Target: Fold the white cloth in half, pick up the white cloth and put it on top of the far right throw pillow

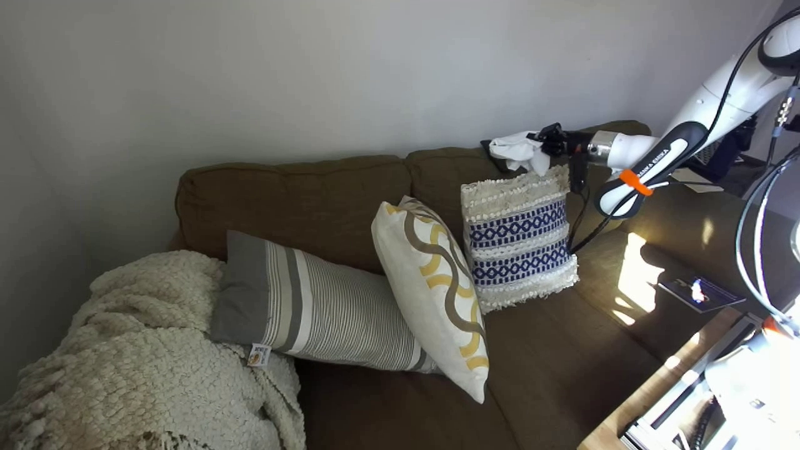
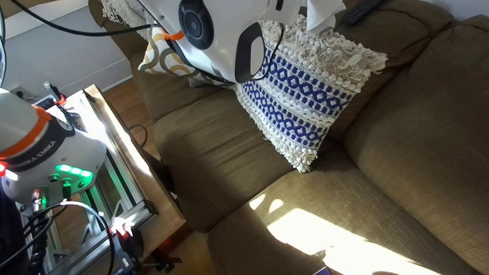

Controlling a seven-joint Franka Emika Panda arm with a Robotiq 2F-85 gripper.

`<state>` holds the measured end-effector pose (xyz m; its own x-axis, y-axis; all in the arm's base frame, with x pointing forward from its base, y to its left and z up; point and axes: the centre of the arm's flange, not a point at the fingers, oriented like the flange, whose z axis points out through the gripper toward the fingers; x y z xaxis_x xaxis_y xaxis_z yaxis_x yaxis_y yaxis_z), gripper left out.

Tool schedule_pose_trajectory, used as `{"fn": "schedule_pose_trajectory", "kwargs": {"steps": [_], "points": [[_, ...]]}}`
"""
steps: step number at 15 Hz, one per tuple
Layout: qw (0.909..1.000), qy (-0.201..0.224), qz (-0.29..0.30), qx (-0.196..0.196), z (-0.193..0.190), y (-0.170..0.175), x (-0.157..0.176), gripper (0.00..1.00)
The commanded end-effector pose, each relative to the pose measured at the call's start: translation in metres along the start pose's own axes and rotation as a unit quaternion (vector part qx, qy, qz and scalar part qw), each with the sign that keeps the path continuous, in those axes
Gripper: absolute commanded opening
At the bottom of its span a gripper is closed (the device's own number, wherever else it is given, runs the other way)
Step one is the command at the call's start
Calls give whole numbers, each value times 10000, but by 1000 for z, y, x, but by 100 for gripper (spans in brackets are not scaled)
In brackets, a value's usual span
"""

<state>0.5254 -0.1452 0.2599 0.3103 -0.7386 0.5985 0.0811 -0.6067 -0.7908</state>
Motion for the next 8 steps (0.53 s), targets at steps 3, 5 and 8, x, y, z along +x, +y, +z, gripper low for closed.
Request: {"fn": "schedule_pose_trajectory", "kwargs": {"steps": [3,5,8], "points": [[9887,10,-184,1489,34,-56,27,3],[9895,65,251,1424,49,-46,35,3],[9926,-162,935,761,57,-4,29,3]]}}
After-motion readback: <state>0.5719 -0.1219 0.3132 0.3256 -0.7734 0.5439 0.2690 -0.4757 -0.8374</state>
